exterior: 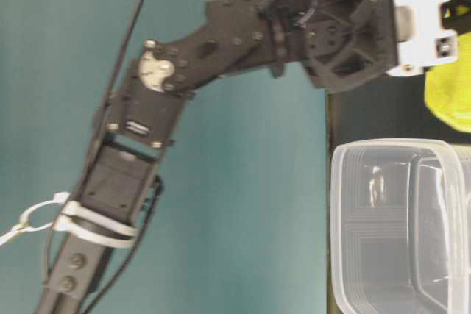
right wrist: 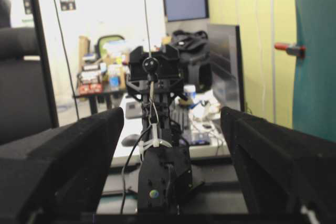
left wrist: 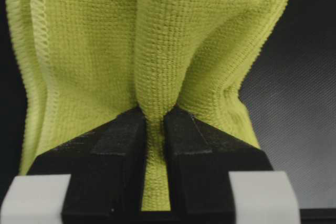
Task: Place the yellow towel into the container with the left arm.
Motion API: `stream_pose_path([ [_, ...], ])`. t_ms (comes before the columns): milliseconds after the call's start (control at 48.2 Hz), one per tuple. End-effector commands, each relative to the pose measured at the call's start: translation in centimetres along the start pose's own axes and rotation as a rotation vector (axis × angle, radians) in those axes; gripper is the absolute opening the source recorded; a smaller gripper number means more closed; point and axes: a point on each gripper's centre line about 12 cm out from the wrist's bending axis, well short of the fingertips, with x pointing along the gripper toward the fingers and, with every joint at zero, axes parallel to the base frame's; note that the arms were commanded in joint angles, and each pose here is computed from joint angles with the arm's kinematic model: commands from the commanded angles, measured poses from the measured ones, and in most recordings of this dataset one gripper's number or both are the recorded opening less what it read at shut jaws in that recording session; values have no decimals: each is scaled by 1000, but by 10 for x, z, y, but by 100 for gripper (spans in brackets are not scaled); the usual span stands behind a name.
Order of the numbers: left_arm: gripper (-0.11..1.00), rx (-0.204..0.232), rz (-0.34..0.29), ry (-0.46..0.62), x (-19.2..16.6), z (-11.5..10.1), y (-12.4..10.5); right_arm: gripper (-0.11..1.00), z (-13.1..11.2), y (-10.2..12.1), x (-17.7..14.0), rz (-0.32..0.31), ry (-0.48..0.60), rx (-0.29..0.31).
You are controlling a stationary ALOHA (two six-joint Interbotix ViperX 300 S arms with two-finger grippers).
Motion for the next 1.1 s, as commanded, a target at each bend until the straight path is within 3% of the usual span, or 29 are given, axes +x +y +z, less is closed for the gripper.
stream_pose_path([
  [0, 7, -14, 20, -88, -55, 22, 10, 73, 10, 0, 1, 0, -29, 0],
  [207, 7, -27, 39, -166, -177, 32, 16, 73, 17, 1, -1, 1, -52, 0],
  [311, 7, -43, 42, -156, -221, 18, 19, 73, 18, 1, -2, 2, -57, -3],
  [436, 7, -56, 33, -100, -246, -8, 16, 73, 18, 1, -2, 2, -55, -3],
  [622, 7, -58, 16, -1, -238, -58, 6, 73, 17, 1, -2, 2, -54, -2],
  [767, 7, -71, 22, -19, -220, -91, 4, 73, 16, 1, -1, 1, -48, 0],
  [850, 7, -56, 28, -56, -208, -107, 2, 73, 15, 1, -1, 1, -46, 0],
  [1079, 7, -57, 31, -70, -170, -128, 0, 73, 14, 1, 0, 1, -41, 1],
])
